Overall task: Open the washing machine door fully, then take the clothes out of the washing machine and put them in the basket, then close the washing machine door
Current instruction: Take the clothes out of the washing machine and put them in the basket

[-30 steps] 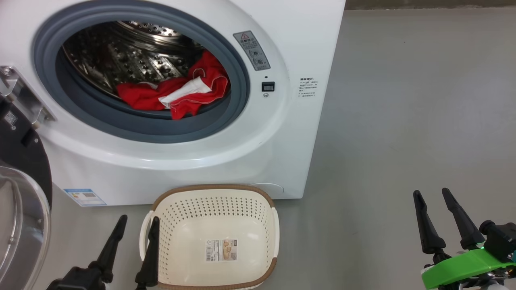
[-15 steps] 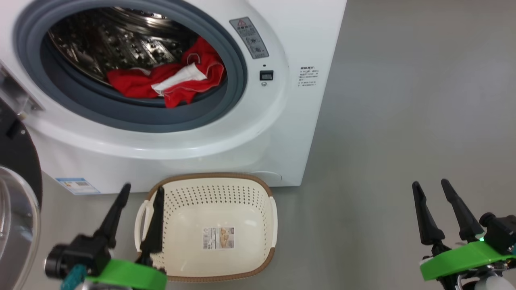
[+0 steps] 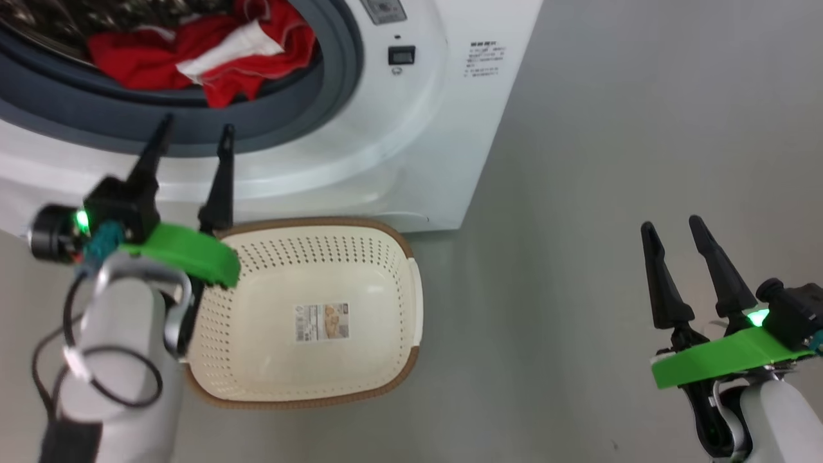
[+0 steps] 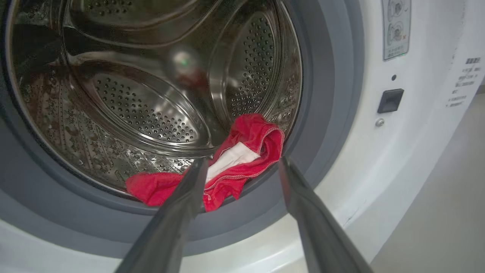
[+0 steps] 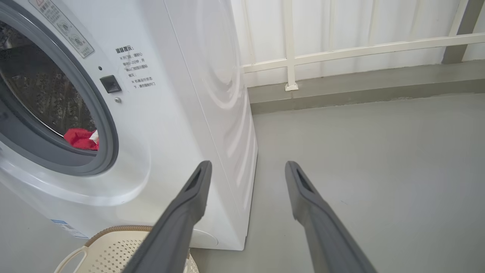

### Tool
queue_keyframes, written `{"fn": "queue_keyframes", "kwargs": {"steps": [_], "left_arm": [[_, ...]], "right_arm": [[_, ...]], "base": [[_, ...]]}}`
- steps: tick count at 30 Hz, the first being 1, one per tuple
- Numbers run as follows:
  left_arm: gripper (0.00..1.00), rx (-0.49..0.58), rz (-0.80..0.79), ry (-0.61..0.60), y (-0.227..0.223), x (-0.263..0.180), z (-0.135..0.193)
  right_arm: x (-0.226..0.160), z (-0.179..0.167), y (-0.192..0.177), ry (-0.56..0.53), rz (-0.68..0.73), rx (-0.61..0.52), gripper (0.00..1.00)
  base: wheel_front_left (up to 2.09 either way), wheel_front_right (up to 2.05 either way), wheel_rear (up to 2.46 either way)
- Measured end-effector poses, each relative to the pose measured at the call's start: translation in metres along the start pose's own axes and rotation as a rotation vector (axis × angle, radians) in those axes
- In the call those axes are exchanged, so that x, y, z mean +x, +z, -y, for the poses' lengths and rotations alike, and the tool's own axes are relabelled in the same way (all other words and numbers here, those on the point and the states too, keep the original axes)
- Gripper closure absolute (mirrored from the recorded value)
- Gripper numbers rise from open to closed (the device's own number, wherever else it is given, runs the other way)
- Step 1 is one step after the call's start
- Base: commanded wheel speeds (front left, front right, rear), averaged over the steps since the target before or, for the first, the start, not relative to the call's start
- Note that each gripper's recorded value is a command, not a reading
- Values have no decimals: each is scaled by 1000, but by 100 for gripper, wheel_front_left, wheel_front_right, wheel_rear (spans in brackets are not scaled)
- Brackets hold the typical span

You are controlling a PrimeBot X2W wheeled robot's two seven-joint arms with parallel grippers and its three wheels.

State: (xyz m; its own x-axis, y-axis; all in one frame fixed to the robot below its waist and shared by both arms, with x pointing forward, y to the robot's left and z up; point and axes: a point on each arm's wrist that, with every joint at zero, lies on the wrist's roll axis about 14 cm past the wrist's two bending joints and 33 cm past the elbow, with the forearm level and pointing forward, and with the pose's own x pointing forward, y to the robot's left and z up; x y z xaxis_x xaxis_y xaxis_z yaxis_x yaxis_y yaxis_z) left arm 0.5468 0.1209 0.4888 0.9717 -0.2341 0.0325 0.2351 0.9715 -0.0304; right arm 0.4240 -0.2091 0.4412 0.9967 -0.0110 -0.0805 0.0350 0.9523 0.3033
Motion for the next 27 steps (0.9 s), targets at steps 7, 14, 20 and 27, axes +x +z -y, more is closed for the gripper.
{"fn": "queue_keyframes", "kwargs": {"steps": [7, 14, 20, 27], "left_arm": [[0, 90, -137, -50, -39, 55, -2], [0, 165, -252, -59, -71, 98, -3], [0, 203, -307, -53, -88, 114, -9], [0, 269, -381, -52, -112, 127, -19]], "right_arm": [[15, 6, -15, -18, -29, -1, 0], [25, 19, -27, -47, -55, -15, 0], [32, 18, -33, -39, -66, -19, 0], [38, 24, -36, -50, -66, -24, 0]], "base": [[0, 0, 0], [0, 0, 0], [0, 0, 0], [0, 0, 0]]}}
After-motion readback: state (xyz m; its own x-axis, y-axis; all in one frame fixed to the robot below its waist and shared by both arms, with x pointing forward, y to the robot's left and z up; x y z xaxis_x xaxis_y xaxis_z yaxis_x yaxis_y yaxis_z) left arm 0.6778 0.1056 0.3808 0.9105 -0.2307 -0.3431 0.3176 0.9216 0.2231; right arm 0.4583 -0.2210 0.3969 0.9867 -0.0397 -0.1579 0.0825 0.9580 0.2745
